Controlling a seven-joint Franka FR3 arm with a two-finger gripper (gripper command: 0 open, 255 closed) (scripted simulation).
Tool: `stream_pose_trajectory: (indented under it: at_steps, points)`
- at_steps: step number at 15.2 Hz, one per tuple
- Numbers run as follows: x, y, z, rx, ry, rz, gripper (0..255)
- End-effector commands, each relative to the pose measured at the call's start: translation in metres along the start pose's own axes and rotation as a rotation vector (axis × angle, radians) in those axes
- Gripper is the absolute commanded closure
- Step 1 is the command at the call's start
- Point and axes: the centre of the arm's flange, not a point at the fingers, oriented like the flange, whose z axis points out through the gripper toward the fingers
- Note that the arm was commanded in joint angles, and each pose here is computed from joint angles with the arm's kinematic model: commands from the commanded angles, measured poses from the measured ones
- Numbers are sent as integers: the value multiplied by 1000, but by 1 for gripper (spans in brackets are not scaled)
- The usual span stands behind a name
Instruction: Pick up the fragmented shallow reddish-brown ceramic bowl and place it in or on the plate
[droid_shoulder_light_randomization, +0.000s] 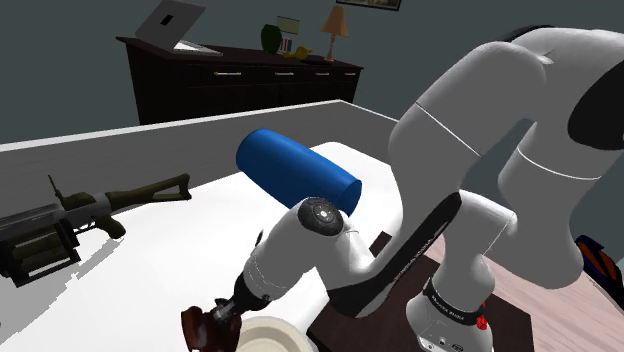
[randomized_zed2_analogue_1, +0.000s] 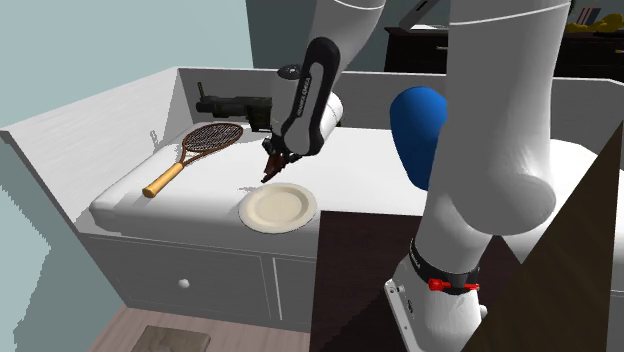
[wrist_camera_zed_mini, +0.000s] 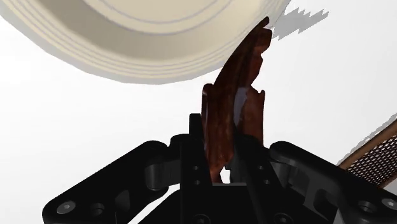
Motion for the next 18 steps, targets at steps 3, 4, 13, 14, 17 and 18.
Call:
stream_pose_trajectory:
  at_steps: [3,4,13,14,17,18]
  points:
    - [-48,-4,-18,3,-3,5,255]
    - [-50,-2,-13,3,-3,5,255]
    - [-65,9,31,3,-3,5,255]
    - [-66,10,36,3,-3,5,255]
    - [-71,14,50,3,-3,5,255]
    - [-71,14,50,3,-3,5,255]
